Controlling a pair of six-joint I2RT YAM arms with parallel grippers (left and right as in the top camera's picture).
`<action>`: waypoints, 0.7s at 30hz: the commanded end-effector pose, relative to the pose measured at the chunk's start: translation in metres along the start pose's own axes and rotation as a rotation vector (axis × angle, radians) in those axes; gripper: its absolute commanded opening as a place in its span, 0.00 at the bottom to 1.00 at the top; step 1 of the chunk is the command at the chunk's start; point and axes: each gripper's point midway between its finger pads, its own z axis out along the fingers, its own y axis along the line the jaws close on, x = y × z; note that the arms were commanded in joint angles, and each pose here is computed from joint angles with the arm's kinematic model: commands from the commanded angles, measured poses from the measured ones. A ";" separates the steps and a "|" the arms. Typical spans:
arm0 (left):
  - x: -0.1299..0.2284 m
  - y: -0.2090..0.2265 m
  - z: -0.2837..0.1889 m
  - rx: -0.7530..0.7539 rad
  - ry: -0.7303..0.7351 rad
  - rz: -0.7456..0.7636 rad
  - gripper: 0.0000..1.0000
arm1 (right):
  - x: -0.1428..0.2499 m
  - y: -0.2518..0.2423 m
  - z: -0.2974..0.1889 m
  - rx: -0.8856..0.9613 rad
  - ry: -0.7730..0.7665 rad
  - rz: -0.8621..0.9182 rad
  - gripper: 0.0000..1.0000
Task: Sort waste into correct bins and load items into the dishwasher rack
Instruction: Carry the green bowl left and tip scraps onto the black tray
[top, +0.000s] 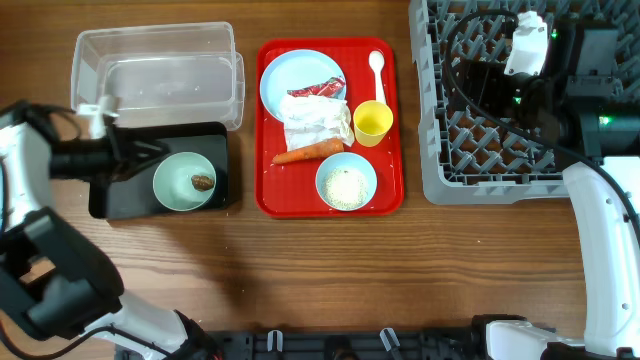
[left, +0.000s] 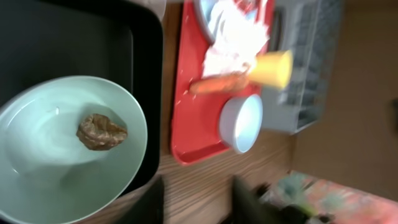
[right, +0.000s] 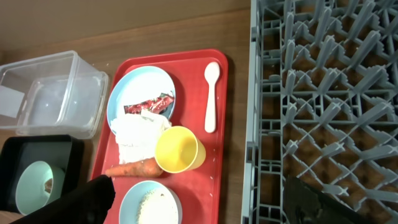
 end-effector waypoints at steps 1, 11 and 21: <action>0.024 -0.006 0.036 -0.229 0.189 0.126 0.54 | -0.003 -0.002 0.001 0.010 -0.004 -0.004 0.90; 0.013 0.011 0.075 -0.773 0.113 -0.040 0.30 | -0.001 -0.002 0.001 0.011 0.003 -0.002 0.91; 0.013 0.050 0.106 -0.784 0.043 -0.105 0.36 | 0.001 -0.002 0.001 0.012 0.010 0.001 0.91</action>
